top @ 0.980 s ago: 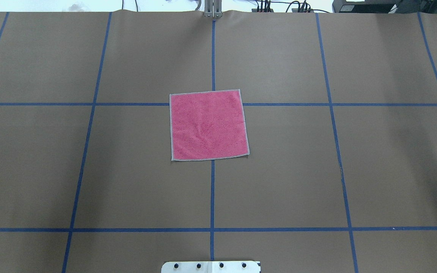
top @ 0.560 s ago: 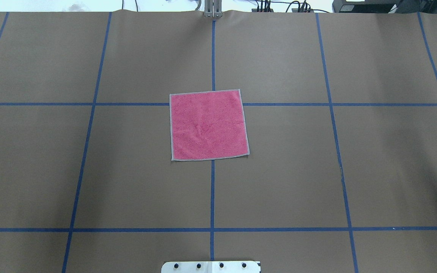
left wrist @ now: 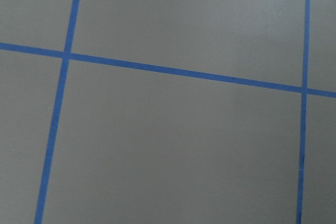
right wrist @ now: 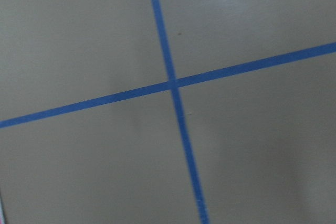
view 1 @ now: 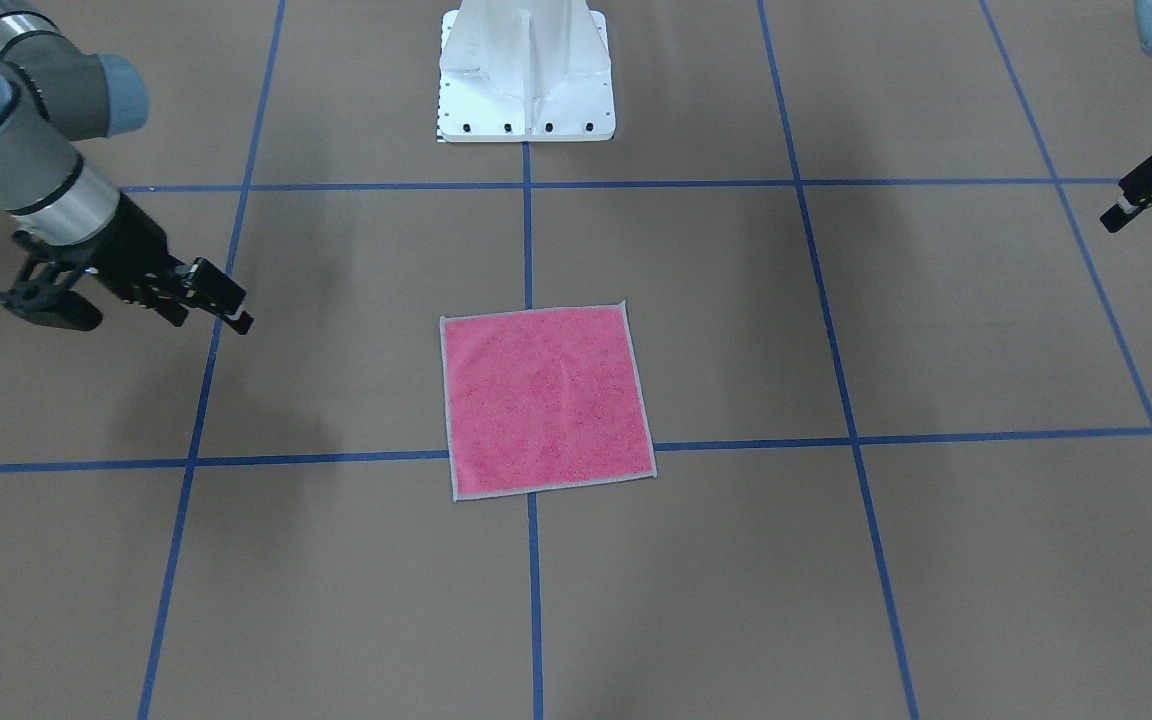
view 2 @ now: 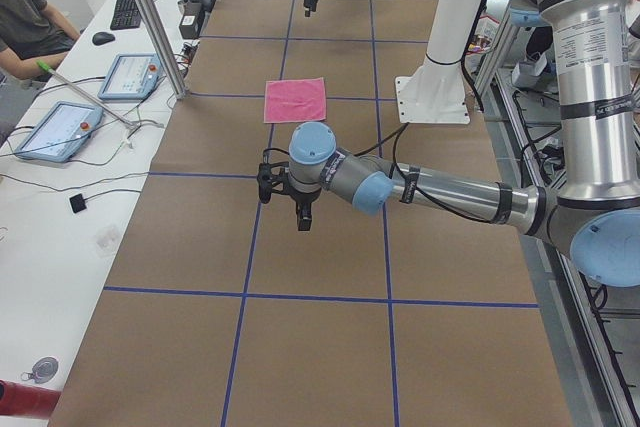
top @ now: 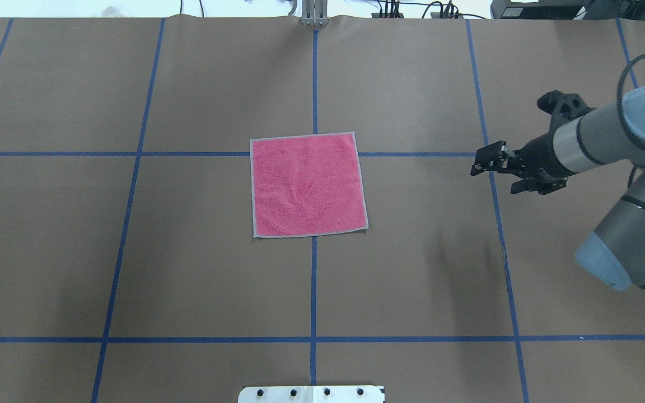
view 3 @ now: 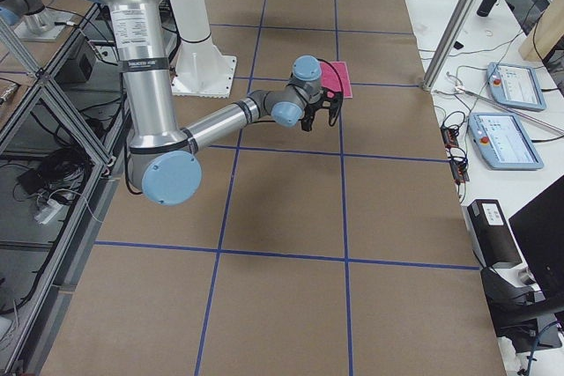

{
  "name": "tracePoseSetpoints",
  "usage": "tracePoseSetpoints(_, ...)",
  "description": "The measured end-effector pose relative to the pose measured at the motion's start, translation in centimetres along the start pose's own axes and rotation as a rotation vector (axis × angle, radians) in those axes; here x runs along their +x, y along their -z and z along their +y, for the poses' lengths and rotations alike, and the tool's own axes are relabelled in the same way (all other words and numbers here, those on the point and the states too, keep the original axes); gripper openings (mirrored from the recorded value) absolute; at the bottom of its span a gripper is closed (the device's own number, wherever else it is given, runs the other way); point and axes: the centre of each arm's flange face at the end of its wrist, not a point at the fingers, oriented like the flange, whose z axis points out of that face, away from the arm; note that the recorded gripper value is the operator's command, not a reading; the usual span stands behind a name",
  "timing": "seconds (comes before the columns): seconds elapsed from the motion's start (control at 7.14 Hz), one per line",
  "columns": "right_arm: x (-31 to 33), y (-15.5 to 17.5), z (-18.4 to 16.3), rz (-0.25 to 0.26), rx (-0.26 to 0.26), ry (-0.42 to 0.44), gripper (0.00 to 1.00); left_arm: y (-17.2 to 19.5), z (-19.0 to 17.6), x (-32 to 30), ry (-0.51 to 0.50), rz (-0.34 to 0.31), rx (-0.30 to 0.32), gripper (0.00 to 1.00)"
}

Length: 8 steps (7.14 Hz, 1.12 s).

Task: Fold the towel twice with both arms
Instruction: 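Move the right gripper to the towel corner nearest it while the left arm enters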

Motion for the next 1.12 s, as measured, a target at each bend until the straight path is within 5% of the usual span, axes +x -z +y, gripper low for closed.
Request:
tracePoseSetpoints(0.42,-8.9,-6.1,8.3,-0.024,0.041,-0.132,0.92,-1.9,-0.8,4.5,0.062,0.021,-0.031,0.99)
tracePoseSetpoints(0.84,-13.1,-10.1,9.7,0.004,0.07,-0.213,0.87,-5.8,-0.8,17.0,0.199,0.053,-0.052,0.99)
tracePoseSetpoints(1.12,-14.1,-11.6,10.9,0.01,0.073,-0.244,0.72,-9.8,1.8,26.2,0.275,0.063,-0.036,0.99)
